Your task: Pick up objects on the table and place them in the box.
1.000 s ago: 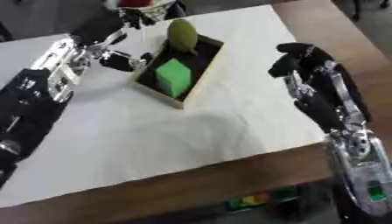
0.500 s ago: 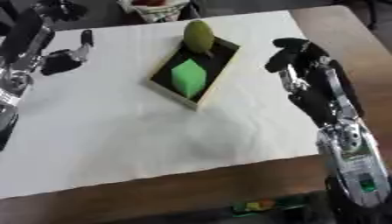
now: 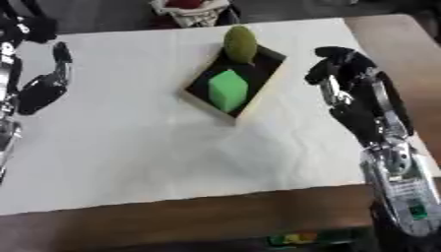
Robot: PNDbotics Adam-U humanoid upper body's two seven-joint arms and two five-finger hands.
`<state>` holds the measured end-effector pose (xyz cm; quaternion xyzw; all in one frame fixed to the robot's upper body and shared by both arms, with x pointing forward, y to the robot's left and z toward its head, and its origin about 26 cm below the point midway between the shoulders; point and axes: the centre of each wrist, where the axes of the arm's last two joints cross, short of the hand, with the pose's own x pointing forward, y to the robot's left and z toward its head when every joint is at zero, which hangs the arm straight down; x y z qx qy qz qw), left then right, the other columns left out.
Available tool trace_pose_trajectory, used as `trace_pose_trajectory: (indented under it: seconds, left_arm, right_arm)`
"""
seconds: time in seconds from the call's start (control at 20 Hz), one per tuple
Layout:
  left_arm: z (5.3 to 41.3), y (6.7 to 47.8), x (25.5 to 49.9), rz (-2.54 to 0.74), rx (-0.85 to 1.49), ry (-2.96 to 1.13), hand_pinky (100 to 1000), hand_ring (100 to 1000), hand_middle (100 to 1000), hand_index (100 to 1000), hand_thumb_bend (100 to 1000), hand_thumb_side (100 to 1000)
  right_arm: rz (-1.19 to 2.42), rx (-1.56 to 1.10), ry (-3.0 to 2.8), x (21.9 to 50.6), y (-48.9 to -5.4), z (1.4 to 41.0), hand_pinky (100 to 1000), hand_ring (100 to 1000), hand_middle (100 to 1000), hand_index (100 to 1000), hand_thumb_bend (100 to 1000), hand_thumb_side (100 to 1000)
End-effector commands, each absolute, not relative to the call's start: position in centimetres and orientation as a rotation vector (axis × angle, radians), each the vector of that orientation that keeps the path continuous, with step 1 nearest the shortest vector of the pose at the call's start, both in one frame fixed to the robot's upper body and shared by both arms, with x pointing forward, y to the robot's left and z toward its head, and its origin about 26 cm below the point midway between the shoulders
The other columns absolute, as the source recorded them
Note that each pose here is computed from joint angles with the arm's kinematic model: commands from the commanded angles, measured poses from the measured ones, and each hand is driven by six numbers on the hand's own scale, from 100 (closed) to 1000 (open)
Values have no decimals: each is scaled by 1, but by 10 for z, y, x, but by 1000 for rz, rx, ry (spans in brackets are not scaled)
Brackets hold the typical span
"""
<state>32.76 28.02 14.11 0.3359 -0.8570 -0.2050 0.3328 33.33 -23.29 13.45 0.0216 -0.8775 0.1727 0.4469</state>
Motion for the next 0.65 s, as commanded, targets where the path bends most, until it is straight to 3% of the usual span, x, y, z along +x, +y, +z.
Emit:
trace_pose_trajectory:
  seconds: [0.05,0.25,0.65]
  left_arm:
    - [157,277,311,-452,840,-2283,648,643,627,780,100,591]
    - [151,271,296,-366,726,-2259,649,645,629,782,100,606]
    - [145,277,293,-284,541,-2237,645,633,620,777,100,622]
  right_arm:
    - [435,23,-2187,333,-238,140,642,599,536,753,100,494]
    - [424,13,-2174,332,-240,136,641,598,536,753,100,496]
    - [414,1,-2167,332,-242,133,641,598,535,754,100,494]
